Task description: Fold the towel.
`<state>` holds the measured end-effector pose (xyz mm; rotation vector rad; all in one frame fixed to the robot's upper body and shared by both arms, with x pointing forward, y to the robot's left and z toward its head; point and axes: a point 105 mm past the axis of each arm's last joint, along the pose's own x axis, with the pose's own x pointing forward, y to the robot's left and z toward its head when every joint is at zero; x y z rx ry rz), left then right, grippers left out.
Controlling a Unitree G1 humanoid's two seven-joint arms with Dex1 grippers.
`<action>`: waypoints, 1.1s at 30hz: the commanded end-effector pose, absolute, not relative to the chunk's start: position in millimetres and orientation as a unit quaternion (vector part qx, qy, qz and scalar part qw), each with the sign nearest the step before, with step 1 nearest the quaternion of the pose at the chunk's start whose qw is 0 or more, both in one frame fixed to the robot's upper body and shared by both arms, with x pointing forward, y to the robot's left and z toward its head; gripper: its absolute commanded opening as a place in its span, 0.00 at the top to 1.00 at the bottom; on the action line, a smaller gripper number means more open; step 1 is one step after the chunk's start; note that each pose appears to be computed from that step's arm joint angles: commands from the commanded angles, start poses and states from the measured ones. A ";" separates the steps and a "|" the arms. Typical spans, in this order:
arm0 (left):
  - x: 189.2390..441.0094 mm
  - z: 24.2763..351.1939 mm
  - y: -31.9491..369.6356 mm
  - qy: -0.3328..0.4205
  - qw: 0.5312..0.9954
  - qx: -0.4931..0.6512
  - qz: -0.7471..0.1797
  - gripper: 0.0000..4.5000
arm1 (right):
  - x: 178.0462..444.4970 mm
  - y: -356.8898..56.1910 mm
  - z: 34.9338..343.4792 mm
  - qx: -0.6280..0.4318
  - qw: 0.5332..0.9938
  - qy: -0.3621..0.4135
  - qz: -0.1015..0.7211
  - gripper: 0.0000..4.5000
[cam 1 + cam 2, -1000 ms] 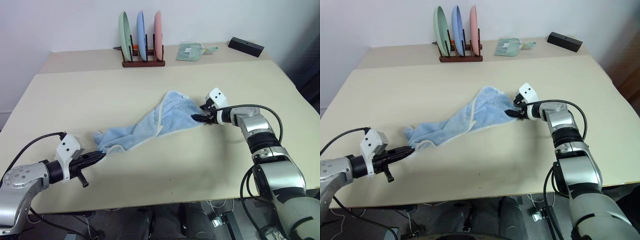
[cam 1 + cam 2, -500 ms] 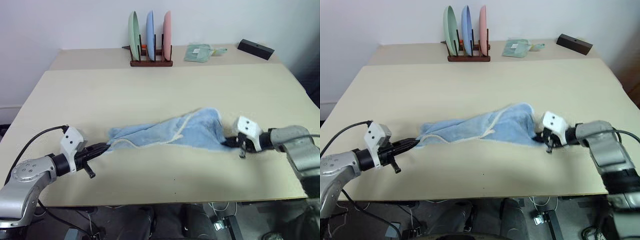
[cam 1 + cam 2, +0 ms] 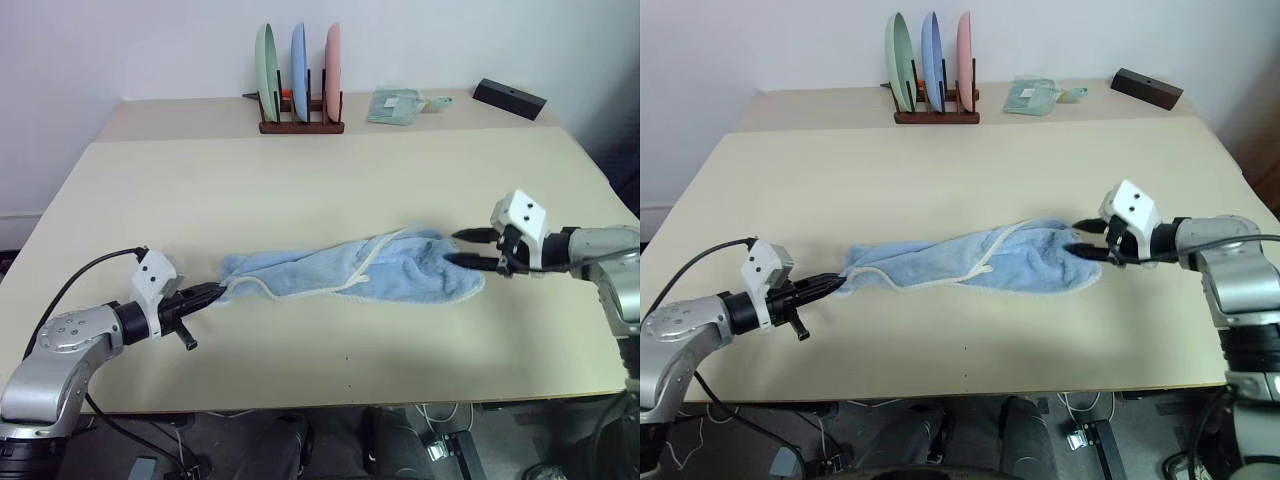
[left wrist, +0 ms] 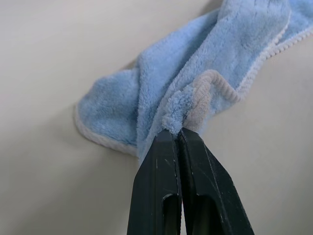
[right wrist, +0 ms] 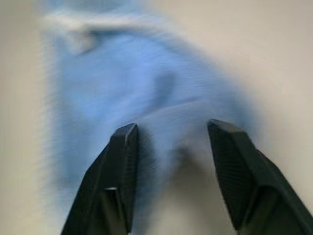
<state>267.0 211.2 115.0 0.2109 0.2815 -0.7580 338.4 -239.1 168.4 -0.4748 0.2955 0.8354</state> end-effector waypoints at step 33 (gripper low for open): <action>280.0 123.2 225.2 0.105 0.936 0.138 -0.307 1.00 | 340.7 -223.9 221.1 -0.241 0.875 0.074 0.413 0.01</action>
